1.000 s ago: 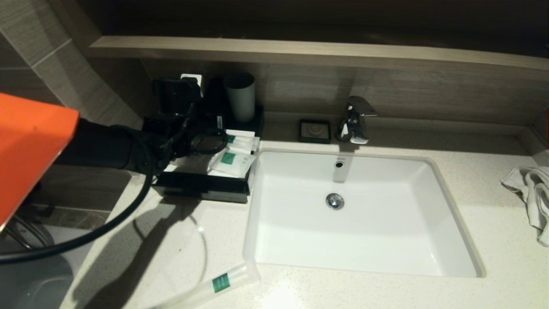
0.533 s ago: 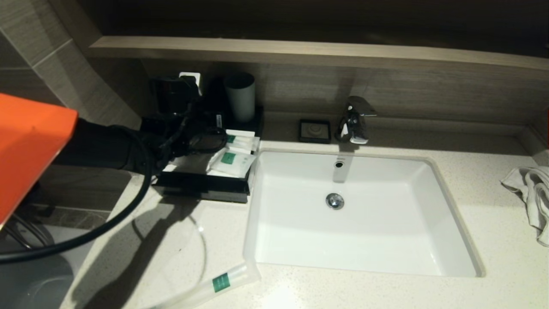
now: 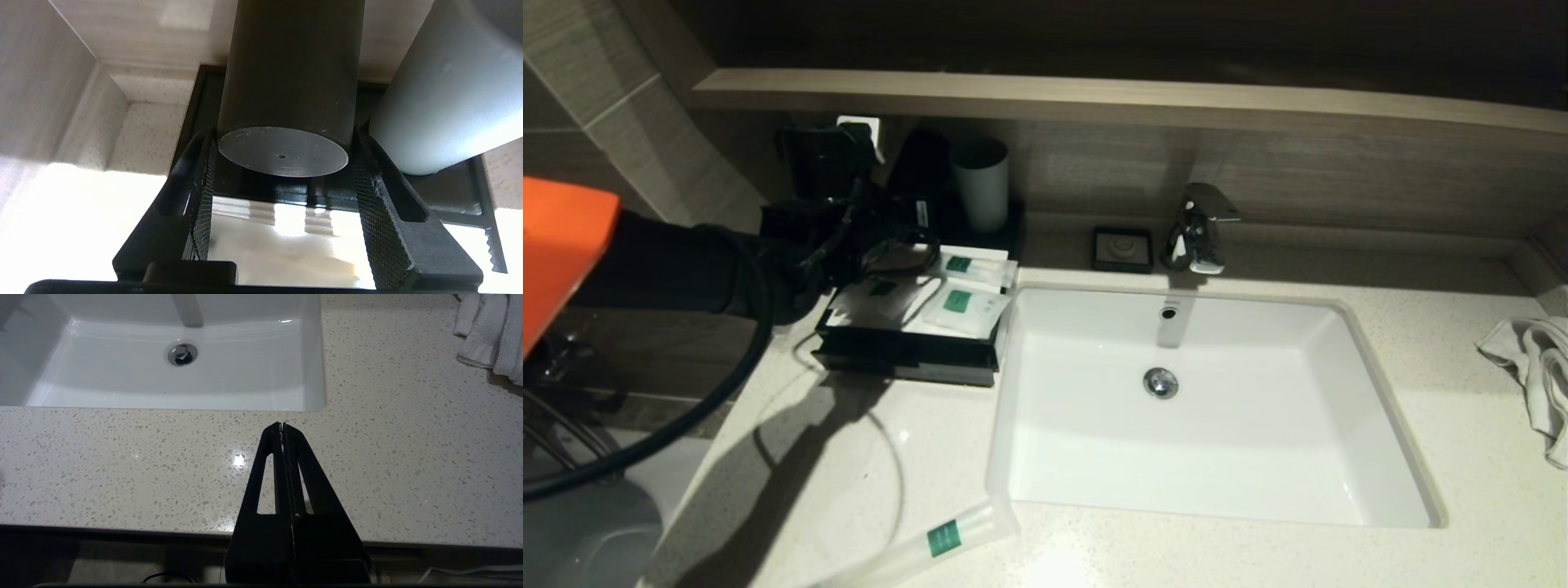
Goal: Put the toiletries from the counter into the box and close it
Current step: Place the cup on the storage box
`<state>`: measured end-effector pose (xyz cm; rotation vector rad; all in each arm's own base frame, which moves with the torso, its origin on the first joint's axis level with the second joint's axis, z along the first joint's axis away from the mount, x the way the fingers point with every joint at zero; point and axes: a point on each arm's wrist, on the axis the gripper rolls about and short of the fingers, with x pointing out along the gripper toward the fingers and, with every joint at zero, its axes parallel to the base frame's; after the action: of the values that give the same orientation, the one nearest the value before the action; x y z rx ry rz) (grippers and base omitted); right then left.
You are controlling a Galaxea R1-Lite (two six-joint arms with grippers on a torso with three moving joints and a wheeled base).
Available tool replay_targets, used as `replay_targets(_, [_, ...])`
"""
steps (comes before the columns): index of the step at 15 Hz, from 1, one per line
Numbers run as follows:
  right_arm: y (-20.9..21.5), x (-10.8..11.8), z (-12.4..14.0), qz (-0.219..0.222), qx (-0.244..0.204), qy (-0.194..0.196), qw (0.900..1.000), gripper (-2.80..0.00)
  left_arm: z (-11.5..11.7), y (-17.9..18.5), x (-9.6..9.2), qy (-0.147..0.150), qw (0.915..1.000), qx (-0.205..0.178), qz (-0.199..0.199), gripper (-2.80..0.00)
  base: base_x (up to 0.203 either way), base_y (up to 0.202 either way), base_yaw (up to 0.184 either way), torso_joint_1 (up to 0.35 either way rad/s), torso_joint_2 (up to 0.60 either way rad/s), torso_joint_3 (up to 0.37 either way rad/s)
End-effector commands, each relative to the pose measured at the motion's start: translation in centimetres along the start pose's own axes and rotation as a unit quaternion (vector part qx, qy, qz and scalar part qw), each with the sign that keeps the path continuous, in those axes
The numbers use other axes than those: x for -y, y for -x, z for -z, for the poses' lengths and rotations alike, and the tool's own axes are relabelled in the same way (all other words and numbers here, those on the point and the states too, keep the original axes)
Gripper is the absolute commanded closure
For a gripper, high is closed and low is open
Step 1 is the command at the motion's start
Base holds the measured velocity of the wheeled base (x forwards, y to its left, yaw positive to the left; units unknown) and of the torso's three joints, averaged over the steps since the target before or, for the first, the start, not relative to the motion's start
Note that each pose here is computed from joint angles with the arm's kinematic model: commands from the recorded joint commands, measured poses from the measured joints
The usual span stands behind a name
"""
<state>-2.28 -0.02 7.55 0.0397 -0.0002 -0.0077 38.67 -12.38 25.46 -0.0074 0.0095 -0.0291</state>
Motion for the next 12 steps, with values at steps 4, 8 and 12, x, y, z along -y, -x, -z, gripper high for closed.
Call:
replay_targets(4, [0.0, 0.0, 0.0, 0.000, 0.000, 0.000, 1.000, 0.00, -0.9, 2.2, -0.7, 0.001, 1.0000, 0.001, -0.002, 0.00, 0.000, 0.000, 0.000, 0.000, 0.00, 0.000])
replay_targets(8, [0.0, 0.0, 0.0, 0.000, 0.000, 0.000, 1.000, 0.00, -0.7, 3.3, -1.0, 0.000, 1.0000, -0.007, -0.002, 0.00, 0.000, 0.000, 0.000, 0.000, 0.00, 0.000])
replay_targets(12, [0.0, 0.0, 0.0, 0.000, 0.000, 0.000, 1.000, 0.00, -0.2, 4.9, -1.5, -0.004, 0.9998, -0.021, -0.003, 0.00, 0.000, 0.000, 0.000, 0.000, 0.00, 0.000])
